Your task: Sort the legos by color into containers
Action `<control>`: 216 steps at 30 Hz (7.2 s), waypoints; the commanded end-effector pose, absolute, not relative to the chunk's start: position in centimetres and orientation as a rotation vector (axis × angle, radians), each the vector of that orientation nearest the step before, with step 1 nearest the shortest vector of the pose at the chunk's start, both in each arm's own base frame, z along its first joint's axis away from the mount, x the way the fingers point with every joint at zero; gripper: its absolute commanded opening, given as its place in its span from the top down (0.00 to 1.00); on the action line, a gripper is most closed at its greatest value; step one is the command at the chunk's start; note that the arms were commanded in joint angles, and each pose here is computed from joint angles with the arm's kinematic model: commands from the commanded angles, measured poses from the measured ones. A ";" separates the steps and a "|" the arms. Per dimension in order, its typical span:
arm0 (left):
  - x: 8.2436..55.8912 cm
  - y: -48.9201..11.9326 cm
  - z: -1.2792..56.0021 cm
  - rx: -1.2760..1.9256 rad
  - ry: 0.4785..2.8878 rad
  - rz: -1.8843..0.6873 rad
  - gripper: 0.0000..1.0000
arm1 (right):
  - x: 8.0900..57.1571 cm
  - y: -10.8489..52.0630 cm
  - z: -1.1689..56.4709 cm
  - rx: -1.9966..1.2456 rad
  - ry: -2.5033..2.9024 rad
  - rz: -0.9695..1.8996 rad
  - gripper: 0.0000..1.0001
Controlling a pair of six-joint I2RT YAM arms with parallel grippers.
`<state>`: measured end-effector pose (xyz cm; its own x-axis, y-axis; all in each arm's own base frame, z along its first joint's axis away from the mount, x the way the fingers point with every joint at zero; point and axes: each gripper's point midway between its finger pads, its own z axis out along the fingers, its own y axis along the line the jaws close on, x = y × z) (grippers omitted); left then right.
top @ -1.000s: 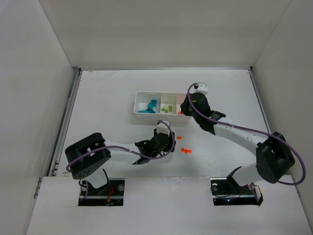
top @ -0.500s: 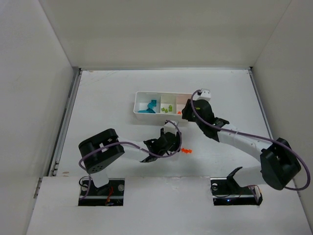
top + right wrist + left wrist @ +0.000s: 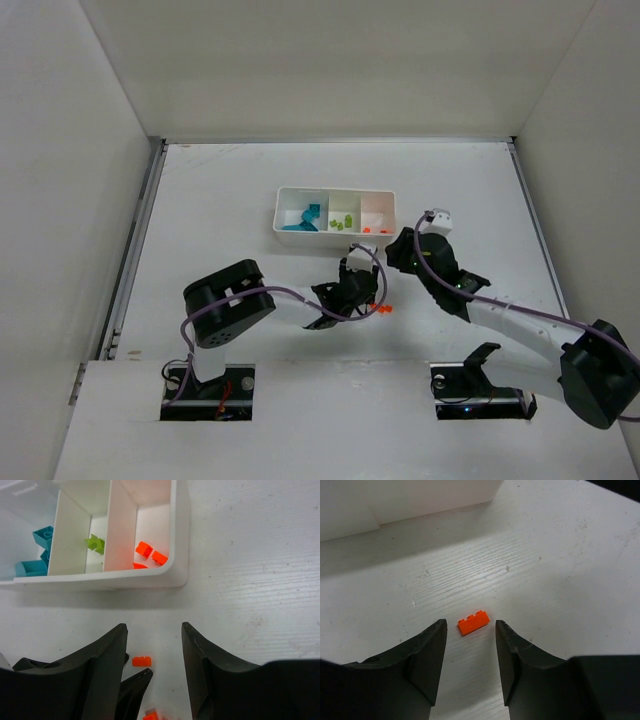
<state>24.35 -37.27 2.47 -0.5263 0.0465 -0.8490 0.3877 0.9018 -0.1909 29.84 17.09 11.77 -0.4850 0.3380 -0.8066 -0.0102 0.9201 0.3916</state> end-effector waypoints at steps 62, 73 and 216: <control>33.9 -36.9 16.3 0.167 1.875 -0.524 0.53 | 21.0 21.1 6.4 0.105 2.246 0.487 0.54; 28.9 -30.8 14.1 0.083 1.945 -0.561 0.54 | 21.4 23.2 5.7 -0.093 2.295 0.403 0.56; 33.2 -33.8 17.8 0.054 1.870 -0.667 0.56 | 20.3 18.4 3.7 0.196 2.390 0.250 0.63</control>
<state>33.69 -34.53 15.64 -0.4280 -0.1772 -0.8862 0.3530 0.8699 -0.3444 19.95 18.03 2.92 -0.7421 0.1984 -0.6402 0.0520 0.9693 0.2402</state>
